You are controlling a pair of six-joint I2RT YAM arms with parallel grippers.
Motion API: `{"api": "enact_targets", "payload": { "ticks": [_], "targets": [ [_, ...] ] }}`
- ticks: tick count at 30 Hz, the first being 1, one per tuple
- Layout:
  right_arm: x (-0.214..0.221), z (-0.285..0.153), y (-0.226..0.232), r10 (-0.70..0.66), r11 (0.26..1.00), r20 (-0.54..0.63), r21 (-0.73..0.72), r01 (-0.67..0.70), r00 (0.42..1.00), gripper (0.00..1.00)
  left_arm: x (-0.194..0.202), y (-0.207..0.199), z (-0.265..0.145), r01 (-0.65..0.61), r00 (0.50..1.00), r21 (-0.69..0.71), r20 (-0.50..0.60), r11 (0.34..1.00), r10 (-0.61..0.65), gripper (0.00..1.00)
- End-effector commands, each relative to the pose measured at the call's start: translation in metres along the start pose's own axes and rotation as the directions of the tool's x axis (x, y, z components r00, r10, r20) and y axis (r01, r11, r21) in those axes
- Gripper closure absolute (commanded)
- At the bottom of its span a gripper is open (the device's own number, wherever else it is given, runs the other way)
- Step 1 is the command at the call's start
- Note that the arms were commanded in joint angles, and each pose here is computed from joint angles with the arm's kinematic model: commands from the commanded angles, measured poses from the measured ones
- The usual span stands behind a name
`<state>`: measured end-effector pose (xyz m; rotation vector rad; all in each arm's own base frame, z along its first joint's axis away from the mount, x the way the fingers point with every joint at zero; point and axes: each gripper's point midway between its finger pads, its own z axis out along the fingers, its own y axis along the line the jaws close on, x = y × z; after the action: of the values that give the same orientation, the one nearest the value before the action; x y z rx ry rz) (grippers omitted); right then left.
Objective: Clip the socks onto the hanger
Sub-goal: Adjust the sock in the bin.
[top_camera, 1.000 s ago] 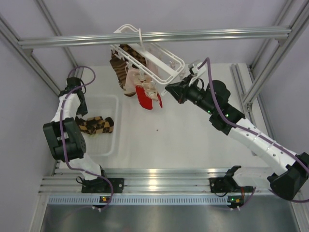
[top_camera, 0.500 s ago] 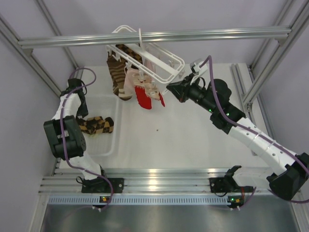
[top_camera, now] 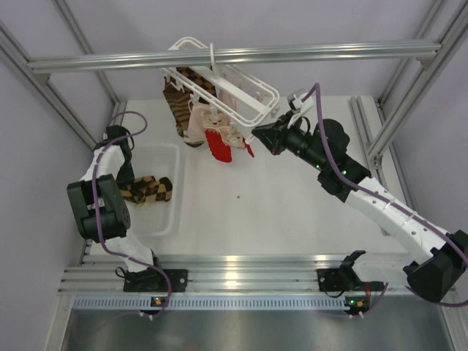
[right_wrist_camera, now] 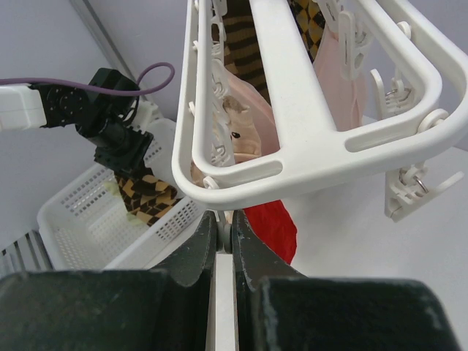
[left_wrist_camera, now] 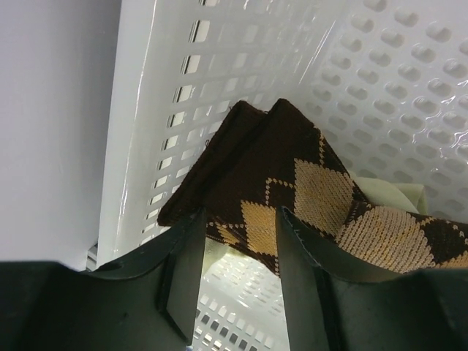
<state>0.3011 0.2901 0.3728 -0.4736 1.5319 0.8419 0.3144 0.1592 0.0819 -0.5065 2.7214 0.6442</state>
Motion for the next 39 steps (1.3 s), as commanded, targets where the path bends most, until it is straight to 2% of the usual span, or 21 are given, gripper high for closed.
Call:
{"api": "enact_targets", "payload": {
  "ticks": [1, 9, 11, 16, 18, 22, 25, 26, 27, 33, 39],
  "targets": [
    [-0.006, 0.003, -0.006, 0.010, 1.000, 0.018, 0.011, -0.011, 1.000, 1.00, -0.005, 0.012, -0.012, 0.049, 0.998, -0.033, 0.042, 0.998, -0.048, 0.52],
    [-0.006, 0.006, -0.008, 0.015, 1.000, 0.009, 0.021, -0.015, 1.000, 1.00, -0.013, 0.001, -0.002, 0.056, 0.998, -0.005, 0.039, 0.998, -0.056, 0.53],
    [-0.007, 0.007, -0.008, 0.015, 1.000, 0.010, 0.023, -0.015, 1.000, 1.00, -0.016, -0.002, 0.000, 0.056, 0.998, 0.008, 0.042, 0.998, -0.056, 0.57],
    [-0.005, 0.007, -0.009, 0.015, 0.999, 0.004, 0.029, -0.015, 1.000, 1.00, -0.026, -0.015, 0.001, 0.062, 0.996, 0.081, 0.054, 0.995, -0.067, 0.77],
    [-0.006, 0.007, -0.009, 0.015, 0.999, 0.005, 0.029, -0.015, 1.000, 1.00, -0.027, -0.018, -0.001, 0.057, 0.996, 0.102, 0.056, 0.993, -0.063, 0.82],
    [-0.006, 0.007, -0.009, 0.015, 0.999, 0.006, 0.032, -0.015, 1.000, 1.00, -0.032, -0.021, -0.009, 0.046, 0.995, 0.139, 0.083, 0.989, -0.058, 1.00],
    [-0.008, 0.007, -0.008, 0.015, 1.000, 0.011, 0.027, -0.015, 1.000, 1.00, -0.032, -0.011, -0.018, 0.051, 0.994, 0.108, 0.091, 0.993, -0.061, 1.00],
    [-0.009, 0.007, -0.007, 0.013, 1.000, 0.013, 0.025, -0.014, 1.000, 1.00, -0.032, -0.004, -0.022, 0.064, 0.994, 0.079, 0.085, 0.995, -0.071, 0.90],
    [-0.008, 0.007, -0.009, 0.013, 1.000, 0.014, 0.028, -0.013, 1.000, 1.00, -0.028, -0.001, -0.024, 0.064, 0.995, 0.065, 0.074, 0.996, -0.069, 0.86],
    [-0.008, 0.007, -0.008, 0.018, 1.000, 0.019, 0.024, -0.019, 1.000, 1.00, -0.012, 0.018, -0.037, 0.062, 0.993, 0.003, 0.100, 0.998, -0.062, 0.70],
    [-0.006, 0.006, -0.007, 0.029, 0.999, 0.018, 0.022, -0.030, 0.999, 1.00, -0.010, 0.022, -0.034, 0.074, 0.993, -0.015, 0.096, 0.997, -0.072, 0.65]
  ]
}}
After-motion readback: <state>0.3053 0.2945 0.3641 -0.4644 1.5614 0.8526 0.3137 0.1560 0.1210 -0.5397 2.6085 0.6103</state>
